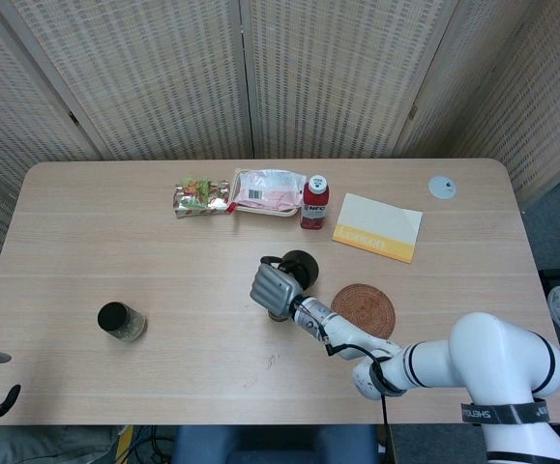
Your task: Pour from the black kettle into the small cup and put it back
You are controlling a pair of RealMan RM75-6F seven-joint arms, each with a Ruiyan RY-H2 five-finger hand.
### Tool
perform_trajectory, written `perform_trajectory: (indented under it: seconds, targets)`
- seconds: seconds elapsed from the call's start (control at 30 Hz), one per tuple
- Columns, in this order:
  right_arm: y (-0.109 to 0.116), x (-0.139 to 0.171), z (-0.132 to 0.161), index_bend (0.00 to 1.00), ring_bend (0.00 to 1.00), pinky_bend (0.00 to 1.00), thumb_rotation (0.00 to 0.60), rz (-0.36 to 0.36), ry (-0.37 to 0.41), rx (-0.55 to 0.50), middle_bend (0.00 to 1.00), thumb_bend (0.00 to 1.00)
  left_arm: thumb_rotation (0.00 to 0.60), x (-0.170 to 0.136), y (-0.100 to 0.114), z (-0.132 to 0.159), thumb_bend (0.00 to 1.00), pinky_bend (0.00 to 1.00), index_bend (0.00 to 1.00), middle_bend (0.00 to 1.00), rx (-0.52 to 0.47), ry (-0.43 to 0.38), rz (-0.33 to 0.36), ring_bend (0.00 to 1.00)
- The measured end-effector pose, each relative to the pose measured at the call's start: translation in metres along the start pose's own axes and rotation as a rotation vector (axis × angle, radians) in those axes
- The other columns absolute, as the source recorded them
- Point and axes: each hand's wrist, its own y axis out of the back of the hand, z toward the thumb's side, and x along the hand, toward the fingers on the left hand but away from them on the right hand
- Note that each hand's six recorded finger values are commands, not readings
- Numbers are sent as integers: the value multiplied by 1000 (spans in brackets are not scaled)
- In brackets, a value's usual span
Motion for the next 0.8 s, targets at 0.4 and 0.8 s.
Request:
perform_trajectory:
  seconds: [0.4,0.8]
  targets:
    - [-7,7,-9,1000,952,439,448,4,-31,-126,1000,698,600,0,2,3,250,33,392,101,5,-6,0,175]
    - [-21,24,-27,1000,952,439,450,1,-86,-418,1000,687,600,3,6,11,250,33,393,102,18,-28,-1,175]
